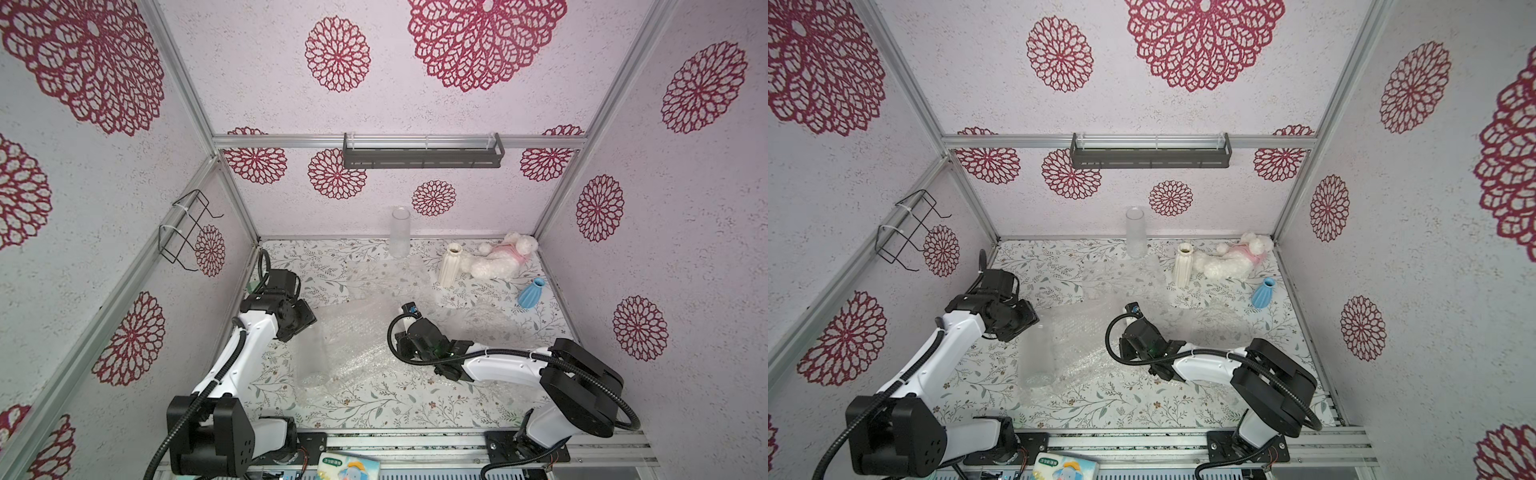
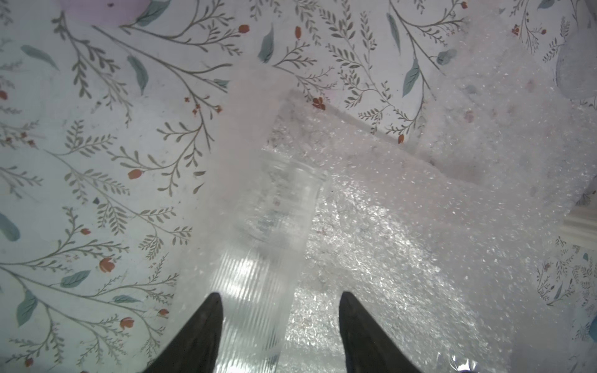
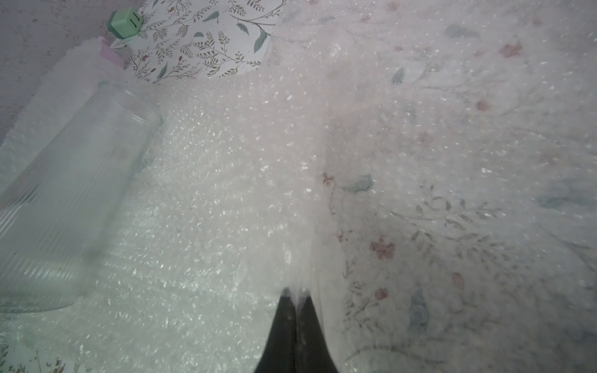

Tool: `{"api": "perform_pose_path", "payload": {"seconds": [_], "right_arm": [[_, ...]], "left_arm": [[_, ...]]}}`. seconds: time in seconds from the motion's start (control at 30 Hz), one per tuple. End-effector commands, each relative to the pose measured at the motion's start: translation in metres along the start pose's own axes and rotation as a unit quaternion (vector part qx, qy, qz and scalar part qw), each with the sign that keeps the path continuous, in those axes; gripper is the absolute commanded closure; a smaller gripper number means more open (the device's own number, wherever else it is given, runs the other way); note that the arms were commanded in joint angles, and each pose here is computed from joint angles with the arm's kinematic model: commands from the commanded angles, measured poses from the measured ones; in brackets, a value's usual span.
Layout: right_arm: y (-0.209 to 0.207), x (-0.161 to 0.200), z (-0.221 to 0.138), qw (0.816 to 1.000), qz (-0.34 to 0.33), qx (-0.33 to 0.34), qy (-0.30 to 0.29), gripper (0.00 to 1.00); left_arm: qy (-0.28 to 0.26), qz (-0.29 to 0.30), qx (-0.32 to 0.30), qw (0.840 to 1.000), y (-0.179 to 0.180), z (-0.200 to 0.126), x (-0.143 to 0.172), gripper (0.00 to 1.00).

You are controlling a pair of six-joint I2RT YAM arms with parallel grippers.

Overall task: Unwrap the vase from the bubble wrap
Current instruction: Pick up the vase from the bubble wrap.

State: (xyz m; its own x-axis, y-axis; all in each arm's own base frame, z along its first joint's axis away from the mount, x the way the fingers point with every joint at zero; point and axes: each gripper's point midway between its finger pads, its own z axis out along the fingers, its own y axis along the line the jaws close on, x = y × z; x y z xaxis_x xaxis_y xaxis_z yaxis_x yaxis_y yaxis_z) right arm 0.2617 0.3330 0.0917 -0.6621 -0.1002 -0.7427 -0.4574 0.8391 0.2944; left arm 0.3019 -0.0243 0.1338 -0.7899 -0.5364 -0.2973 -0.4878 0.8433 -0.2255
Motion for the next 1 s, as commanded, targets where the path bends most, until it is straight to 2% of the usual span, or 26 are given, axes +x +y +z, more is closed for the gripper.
{"api": "perform_pose_path", "payload": {"seconds": [0.0,0.23,0.4,0.7,0.97], "right_arm": [[-0.001,-0.006,0.003,1.0,-0.003,0.001,-0.006,1.0],[0.003,-0.006,0.005,1.0,-0.015,-0.007,0.001,1.0],[0.005,-0.004,0.006,1.0,-0.021,-0.014,0.005,0.98],[0.011,0.003,0.009,0.999,-0.028,-0.032,0.019,0.94],[0.012,0.004,0.008,0.998,-0.038,-0.034,0.024,0.92]], "left_arm": [[0.018,0.07,-0.058,0.996,-0.002,0.006,0.004,0.38],[0.026,0.112,-0.134,0.984,0.006,0.023,-0.001,0.26],[0.033,0.124,-0.144,0.981,0.006,0.039,-0.004,0.21],[0.071,0.163,-0.163,0.97,-0.005,0.076,-0.015,0.21],[0.123,0.167,-0.197,0.958,0.013,0.104,-0.012,0.22]]}}
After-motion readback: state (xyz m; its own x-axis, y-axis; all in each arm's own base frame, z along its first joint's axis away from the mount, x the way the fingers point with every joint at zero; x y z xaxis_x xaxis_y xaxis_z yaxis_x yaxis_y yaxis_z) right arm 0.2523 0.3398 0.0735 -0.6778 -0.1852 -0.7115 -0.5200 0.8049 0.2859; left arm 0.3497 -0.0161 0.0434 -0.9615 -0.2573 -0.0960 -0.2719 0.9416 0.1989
